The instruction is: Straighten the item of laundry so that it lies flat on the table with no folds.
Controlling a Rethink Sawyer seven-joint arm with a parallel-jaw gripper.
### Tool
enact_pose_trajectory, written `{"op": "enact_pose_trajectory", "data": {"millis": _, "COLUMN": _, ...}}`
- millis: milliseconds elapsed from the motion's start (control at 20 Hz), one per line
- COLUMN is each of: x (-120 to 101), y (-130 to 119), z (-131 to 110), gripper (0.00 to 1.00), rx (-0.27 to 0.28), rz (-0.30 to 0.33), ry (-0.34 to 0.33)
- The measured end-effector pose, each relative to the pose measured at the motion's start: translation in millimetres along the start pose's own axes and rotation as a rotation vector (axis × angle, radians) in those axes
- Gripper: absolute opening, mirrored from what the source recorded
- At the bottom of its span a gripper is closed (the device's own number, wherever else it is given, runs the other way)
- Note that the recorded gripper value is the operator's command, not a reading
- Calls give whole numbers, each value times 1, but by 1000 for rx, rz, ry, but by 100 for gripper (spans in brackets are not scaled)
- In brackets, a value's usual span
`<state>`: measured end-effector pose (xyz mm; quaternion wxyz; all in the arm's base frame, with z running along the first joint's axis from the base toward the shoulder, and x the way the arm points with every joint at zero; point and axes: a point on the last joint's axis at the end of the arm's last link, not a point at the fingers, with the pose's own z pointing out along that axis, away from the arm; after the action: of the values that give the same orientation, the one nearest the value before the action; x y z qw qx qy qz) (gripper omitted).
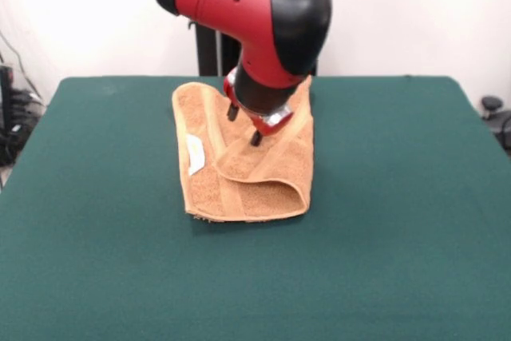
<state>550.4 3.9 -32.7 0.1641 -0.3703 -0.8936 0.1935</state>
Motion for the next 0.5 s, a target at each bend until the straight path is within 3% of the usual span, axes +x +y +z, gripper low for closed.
{"op": "enact_pose_trajectory", "data": {"millis": 500, "x": -34, "y": -51, "z": -20, "gripper": 100, "rx": -48, "rz": 108, "ry": 31}}
